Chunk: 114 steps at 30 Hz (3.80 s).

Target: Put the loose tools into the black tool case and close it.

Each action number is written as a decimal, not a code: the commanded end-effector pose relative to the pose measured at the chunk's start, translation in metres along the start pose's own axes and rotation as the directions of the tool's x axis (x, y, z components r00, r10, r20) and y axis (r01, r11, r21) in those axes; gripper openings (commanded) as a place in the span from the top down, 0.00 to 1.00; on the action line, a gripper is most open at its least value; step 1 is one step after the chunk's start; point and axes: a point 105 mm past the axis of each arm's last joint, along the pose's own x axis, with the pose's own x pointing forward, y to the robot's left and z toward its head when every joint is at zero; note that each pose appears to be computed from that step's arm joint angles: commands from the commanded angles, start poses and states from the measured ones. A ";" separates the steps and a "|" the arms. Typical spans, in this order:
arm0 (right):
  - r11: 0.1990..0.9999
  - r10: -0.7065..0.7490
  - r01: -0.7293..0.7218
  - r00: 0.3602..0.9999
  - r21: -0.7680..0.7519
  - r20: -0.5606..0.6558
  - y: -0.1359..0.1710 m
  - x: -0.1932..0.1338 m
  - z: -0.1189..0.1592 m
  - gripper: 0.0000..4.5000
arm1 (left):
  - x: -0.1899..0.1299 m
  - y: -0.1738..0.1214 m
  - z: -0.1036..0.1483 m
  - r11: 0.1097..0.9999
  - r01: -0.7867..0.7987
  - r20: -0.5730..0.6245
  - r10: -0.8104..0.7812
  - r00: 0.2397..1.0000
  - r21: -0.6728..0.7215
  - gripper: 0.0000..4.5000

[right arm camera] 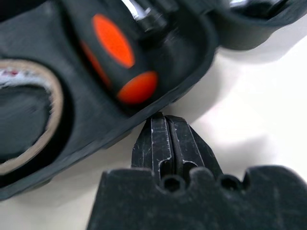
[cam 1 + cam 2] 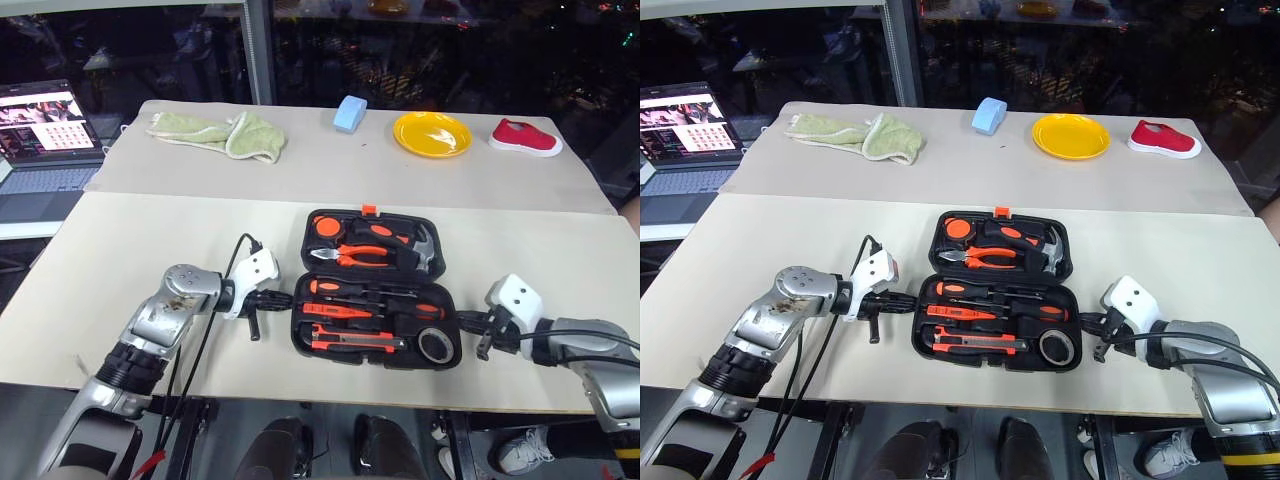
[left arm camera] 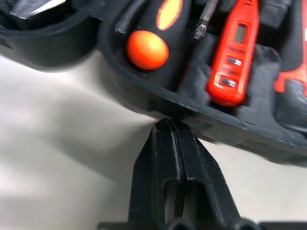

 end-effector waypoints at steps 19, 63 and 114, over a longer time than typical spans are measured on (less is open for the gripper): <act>0.998 0.064 -0.064 0.998 -0.010 0.011 0.038 -0.022 -0.002 0.99 | -0.009 -0.051 -0.013 0.979 0.201 -0.050 -0.199 0.979 0.037 1.00; 0.853 0.049 -0.041 0.999 0.521 -0.002 -0.063 0.020 0.065 0.14 | 0.001 0.049 0.042 0.816 0.009 -0.005 -0.014 1.000 -0.578 0.48; 0.927 -0.324 0.375 0.830 -0.024 0.454 -0.038 0.021 0.098 0.99 | 0.009 0.046 0.089 0.894 -0.447 0.492 0.384 0.781 0.011 1.00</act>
